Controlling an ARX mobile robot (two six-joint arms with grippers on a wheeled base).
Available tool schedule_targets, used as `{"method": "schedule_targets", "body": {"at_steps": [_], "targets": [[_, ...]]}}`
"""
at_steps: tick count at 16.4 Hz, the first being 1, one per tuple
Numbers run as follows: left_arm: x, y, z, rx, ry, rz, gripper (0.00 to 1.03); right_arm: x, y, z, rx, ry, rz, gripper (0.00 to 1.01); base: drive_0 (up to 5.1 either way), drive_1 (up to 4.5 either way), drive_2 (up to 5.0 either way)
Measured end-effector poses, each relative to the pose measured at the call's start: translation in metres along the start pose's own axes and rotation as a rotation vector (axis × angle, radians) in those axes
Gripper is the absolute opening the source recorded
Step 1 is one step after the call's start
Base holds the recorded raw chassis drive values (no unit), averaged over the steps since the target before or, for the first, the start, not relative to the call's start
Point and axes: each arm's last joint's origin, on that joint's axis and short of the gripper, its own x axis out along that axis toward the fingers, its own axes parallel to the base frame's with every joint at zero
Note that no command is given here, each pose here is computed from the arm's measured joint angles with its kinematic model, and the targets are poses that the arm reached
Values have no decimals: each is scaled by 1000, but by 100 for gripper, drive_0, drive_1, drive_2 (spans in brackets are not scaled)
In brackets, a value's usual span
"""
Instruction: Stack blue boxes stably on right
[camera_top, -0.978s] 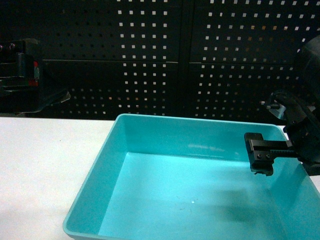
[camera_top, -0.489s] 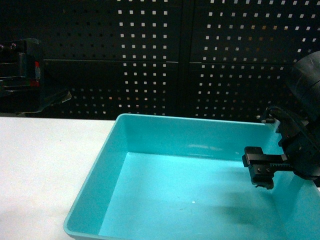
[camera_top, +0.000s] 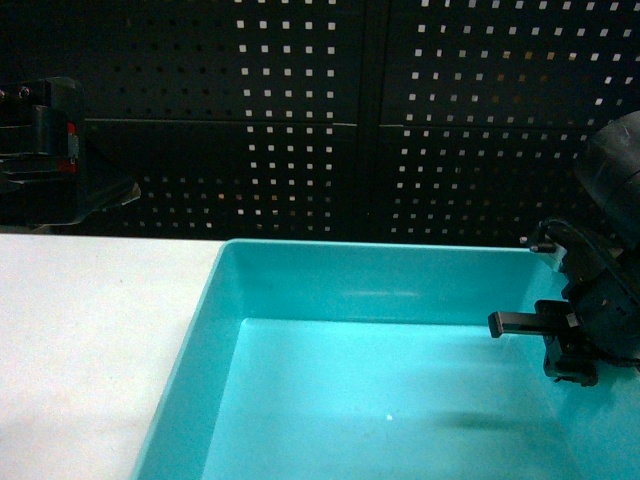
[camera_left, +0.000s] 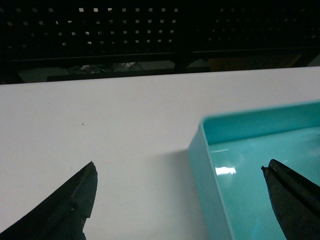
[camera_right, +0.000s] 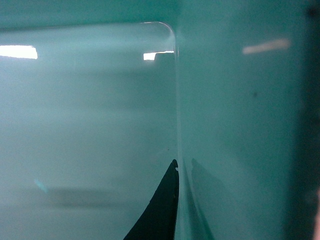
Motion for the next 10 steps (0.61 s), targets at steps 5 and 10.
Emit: {"method": "schedule_targets", "body": {"at_steps": [5,10], "targets": [[0,0,0,0,0,0,98,0,0,-2,-25,4,-1,9,0,0,0],[0,0,0,0,0,0,98,-3,5,-2,32,42,-8,9,0,0,0]]}}
